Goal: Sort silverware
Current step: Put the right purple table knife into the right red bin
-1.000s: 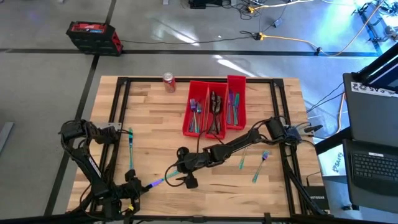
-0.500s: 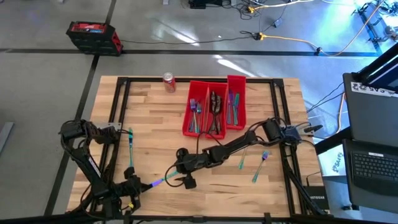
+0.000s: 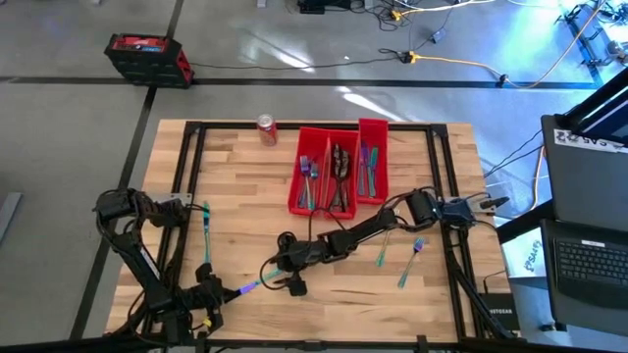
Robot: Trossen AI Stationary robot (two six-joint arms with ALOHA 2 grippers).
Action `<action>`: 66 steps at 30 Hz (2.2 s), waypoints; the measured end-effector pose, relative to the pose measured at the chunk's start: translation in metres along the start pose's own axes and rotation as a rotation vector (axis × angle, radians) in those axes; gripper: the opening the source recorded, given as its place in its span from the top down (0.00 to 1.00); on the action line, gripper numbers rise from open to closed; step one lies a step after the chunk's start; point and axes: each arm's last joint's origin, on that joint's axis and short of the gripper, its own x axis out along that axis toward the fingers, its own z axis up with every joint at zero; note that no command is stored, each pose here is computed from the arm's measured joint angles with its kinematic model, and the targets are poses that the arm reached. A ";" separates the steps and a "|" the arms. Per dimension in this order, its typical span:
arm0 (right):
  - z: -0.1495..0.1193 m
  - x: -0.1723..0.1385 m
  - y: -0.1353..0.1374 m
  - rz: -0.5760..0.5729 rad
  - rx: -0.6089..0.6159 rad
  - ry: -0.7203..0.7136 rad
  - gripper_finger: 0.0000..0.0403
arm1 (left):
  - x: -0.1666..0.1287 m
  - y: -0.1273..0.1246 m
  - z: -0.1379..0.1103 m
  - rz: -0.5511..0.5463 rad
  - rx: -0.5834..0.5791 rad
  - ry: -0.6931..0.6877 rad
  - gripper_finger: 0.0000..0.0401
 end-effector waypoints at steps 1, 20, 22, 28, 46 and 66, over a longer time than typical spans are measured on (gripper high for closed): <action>0.000 0.000 0.000 -0.001 -0.002 0.001 0.29 | 0.000 -0.001 0.000 -0.006 0.005 0.000 1.00; -0.011 0.004 -0.009 -0.007 0.001 0.051 0.37 | 0.005 -0.002 0.005 0.001 0.024 -0.024 1.00; -0.012 0.006 -0.006 0.000 -0.026 0.040 0.37 | 0.006 -0.002 0.006 0.004 0.035 -0.025 1.00; -0.022 0.012 -0.002 0.002 -0.060 -0.064 0.37 | 0.009 -0.002 0.009 0.012 0.037 -0.028 1.00; -0.050 -0.002 0.003 0.085 -0.039 -0.175 0.37 | 0.009 -0.009 0.009 -0.041 0.056 -0.003 1.00; -0.056 -0.002 0.010 -0.033 -0.061 -0.160 0.37 | 0.009 -0.007 0.009 -0.028 0.077 -0.017 1.00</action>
